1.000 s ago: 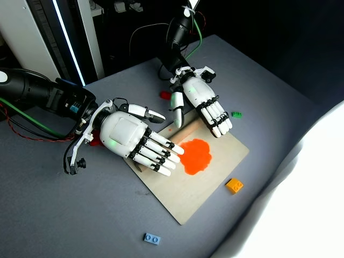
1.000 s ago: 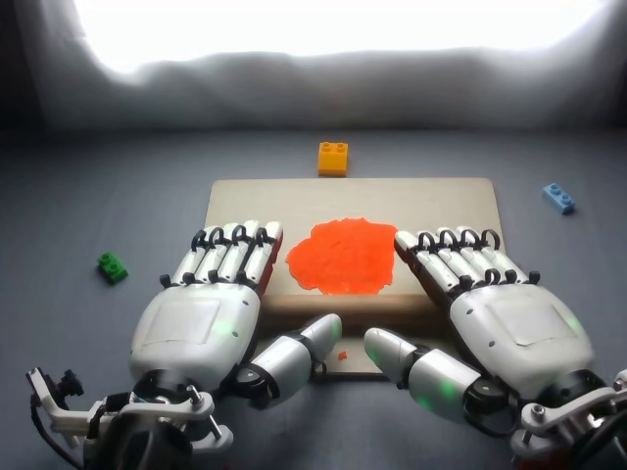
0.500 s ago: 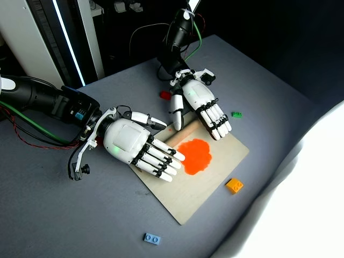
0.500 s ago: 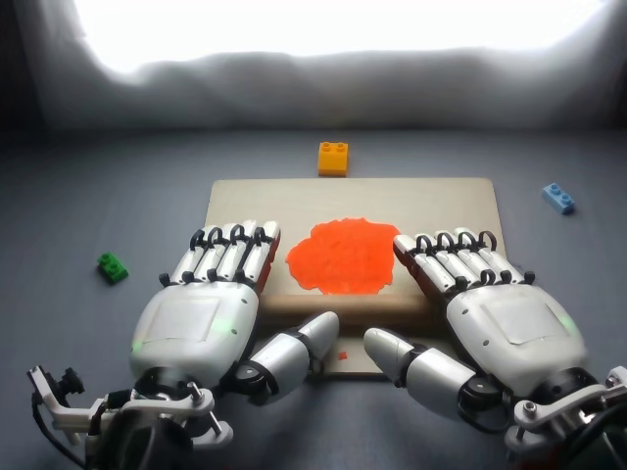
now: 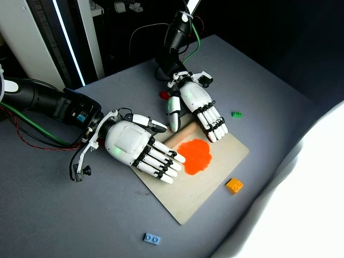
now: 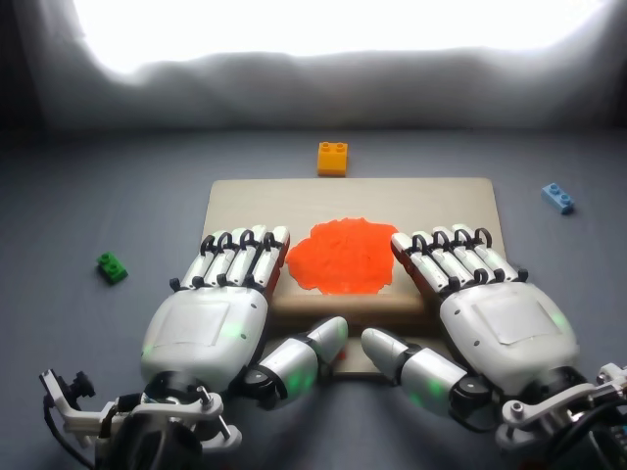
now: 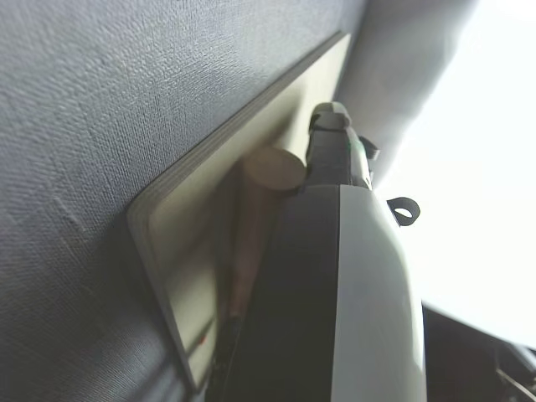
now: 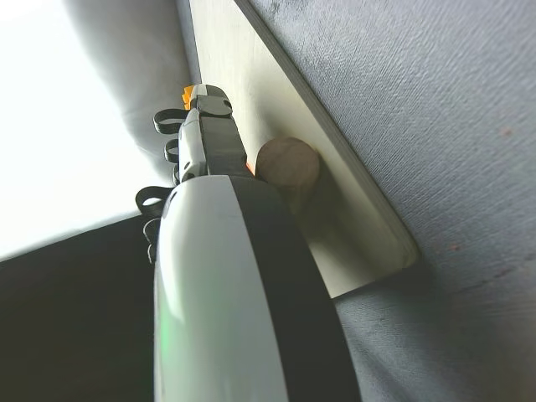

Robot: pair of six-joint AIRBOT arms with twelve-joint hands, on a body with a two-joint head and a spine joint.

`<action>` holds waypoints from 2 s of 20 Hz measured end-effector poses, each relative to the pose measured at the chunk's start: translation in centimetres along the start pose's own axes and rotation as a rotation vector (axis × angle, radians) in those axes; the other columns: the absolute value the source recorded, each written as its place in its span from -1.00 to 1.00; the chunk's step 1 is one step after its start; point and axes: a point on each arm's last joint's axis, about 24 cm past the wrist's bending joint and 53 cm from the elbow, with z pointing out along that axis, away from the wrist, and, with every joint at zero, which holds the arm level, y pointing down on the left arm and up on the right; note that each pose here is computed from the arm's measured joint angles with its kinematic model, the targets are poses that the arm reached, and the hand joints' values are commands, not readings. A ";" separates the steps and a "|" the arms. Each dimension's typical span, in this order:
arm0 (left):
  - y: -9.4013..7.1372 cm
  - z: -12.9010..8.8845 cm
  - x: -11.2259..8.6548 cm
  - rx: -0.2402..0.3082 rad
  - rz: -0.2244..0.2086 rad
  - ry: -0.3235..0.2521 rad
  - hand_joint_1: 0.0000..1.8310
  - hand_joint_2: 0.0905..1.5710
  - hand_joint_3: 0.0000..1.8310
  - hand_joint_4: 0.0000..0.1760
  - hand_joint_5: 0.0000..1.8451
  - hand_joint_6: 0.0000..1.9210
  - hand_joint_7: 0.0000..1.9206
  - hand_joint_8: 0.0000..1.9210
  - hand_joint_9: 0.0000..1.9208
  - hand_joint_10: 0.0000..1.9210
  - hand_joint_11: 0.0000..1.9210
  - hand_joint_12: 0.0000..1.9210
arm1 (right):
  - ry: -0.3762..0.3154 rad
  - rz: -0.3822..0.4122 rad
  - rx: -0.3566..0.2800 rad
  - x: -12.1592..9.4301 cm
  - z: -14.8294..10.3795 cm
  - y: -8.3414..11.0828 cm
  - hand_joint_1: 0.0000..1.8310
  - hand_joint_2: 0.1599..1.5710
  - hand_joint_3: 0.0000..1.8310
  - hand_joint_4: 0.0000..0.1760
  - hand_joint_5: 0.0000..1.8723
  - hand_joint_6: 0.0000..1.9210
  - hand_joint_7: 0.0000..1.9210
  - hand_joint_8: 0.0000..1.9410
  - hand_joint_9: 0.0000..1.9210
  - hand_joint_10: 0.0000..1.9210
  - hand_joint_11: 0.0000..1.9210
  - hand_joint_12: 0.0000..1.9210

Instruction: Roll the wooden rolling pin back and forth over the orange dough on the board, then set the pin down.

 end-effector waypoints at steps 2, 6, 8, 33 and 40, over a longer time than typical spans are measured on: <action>0.1 0.0 0.0 -0.005 -0.002 -0.001 -1.00 0.57 -1.00 -1.00 -1.00 -1.00 -1.00 -1.00 -1.00 -1.00 -1.00 -1.00 | -0.007 0.000 -0.002 0.1 0.1 0.1 -1.00 0.52 -1.00 -1.00 -0.95 -1.00 -0.94 -1.00 -0.97 -1.00 -1.00 -1.00; 0.1 0.0 0.1 -0.002 -0.005 -0.001 -1.00 0.59 -0.99 -1.00 -1.00 -1.00 -1.00 -1.00 -1.00 -1.00 -1.00 -1.00 | -0.043 0.023 0.018 -0.4 0.7 0.2 -1.00 0.53 -1.00 -1.00 -0.94 -1.00 -0.94 -1.00 -0.97 -1.00 -1.00 -1.00; 0.1 0.1 0.1 -0.001 -0.005 -0.003 -1.00 0.59 -0.99 -1.00 -1.00 -1.00 -1.00 -1.00 -1.00 -1.00 -1.00 -1.00 | -0.050 0.028 0.028 -0.4 0.9 0.1 -1.00 0.52 -1.00 -1.00 -0.95 -1.00 -0.95 -1.00 -0.98 -1.00 -1.00 -1.00; -0.1 1.4 -0.2 0.002 -0.010 -0.025 -1.00 0.69 -0.97 -1.00 -1.00 -1.00 -1.00 -1.00 -1.00 -1.00 -1.00 -1.00 | -0.065 -0.010 0.027 -0.4 2.1 -0.5 -1.00 0.71 -0.96 -1.00 -0.94 -1.00 -0.95 -1.00 -0.99 -1.00 -1.00 -1.00; -0.1 2.0 -0.5 0.002 -0.013 -0.033 -1.00 0.69 -0.98 -1.00 -1.00 -1.00 -1.00 -1.00 -1.00 -1.00 -1.00 -1.00 | -0.070 -0.003 0.034 -0.7 2.6 -0.6 -1.00 0.71 -0.97 -1.00 -0.94 -1.00 -0.93 -0.99 -0.99 -1.00 -1.00 -1.00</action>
